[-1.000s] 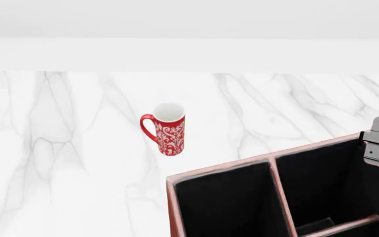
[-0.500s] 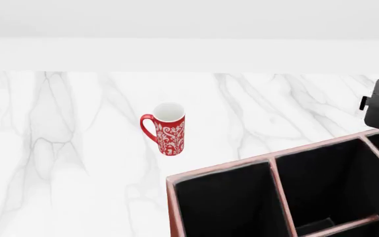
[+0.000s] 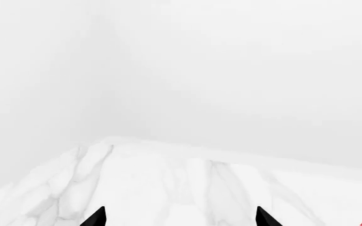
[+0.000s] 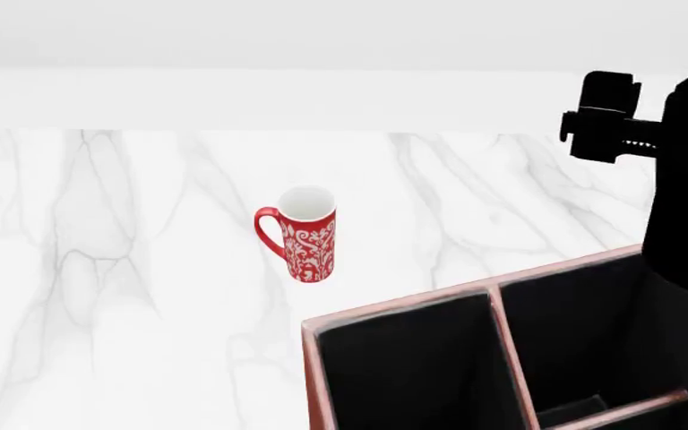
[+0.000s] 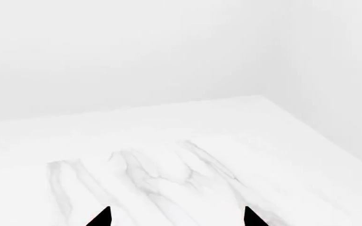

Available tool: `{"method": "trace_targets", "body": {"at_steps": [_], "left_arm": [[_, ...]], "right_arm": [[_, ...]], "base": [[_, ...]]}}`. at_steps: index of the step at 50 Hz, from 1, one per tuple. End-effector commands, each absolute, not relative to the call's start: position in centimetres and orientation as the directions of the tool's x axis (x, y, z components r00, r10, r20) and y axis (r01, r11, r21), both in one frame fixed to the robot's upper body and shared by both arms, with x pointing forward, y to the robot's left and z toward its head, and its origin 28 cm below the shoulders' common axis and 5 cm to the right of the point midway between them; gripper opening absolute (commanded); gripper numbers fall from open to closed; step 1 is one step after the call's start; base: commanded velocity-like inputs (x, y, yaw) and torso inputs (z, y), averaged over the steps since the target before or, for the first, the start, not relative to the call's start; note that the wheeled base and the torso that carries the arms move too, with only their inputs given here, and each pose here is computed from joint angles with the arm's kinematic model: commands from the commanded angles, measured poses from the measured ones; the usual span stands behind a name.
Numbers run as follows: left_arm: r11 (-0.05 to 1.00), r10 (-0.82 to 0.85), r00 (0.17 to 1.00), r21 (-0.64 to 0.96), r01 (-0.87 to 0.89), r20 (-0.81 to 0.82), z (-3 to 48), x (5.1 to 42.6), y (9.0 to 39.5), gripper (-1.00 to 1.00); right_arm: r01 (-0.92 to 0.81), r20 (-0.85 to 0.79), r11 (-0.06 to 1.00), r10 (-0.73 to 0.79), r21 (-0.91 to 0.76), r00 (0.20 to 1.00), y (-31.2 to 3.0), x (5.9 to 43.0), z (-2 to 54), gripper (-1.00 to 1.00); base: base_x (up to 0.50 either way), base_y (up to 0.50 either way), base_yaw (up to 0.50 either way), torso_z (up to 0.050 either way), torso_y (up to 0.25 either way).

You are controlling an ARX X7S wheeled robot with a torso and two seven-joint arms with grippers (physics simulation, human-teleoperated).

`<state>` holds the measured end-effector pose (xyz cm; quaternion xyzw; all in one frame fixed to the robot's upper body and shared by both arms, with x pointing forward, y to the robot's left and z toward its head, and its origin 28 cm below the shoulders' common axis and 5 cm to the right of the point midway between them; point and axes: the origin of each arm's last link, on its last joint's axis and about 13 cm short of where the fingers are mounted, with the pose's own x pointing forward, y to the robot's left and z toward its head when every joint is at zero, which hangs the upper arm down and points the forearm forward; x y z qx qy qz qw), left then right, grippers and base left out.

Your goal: Pick up the book and place it in the right compartment of the caddy.

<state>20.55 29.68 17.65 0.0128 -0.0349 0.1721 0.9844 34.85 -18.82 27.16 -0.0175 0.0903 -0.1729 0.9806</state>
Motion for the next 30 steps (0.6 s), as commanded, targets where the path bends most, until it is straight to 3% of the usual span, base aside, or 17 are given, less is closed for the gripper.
{"method": "trace_targets", "body": {"at_steps": [1,16,30], "left_arm": [[0.984,0.147,0.985,0.087,-0.155,0.087,21.9,25.5,27.4,1.0],[0.995,-0.037,0.995,0.1,0.027,0.098,25.0,29.5,23.4,1.0],[0.991,-0.091,0.99,0.11,0.078,0.112,26.2,30.3,22.0,1.0]], "right_arm": [[0.236,-0.121,0.969,-0.243,-0.066,0.962,-16.0,35.1,26.0,1.0],[0.129,-0.079,0.987,-0.136,-0.092,0.987,-12.2,34.2,26.2,1.0],[0.059,-0.077,0.995,-0.066,-0.086,0.995,-10.9,33.4,26.4,1.0]], "base": [[0.0,0.0,0.0,0.0,0.0],[0.0,0.0,0.0,0.0,0.0],[0.0,0.0,0.0,0.0,0.0]]}}
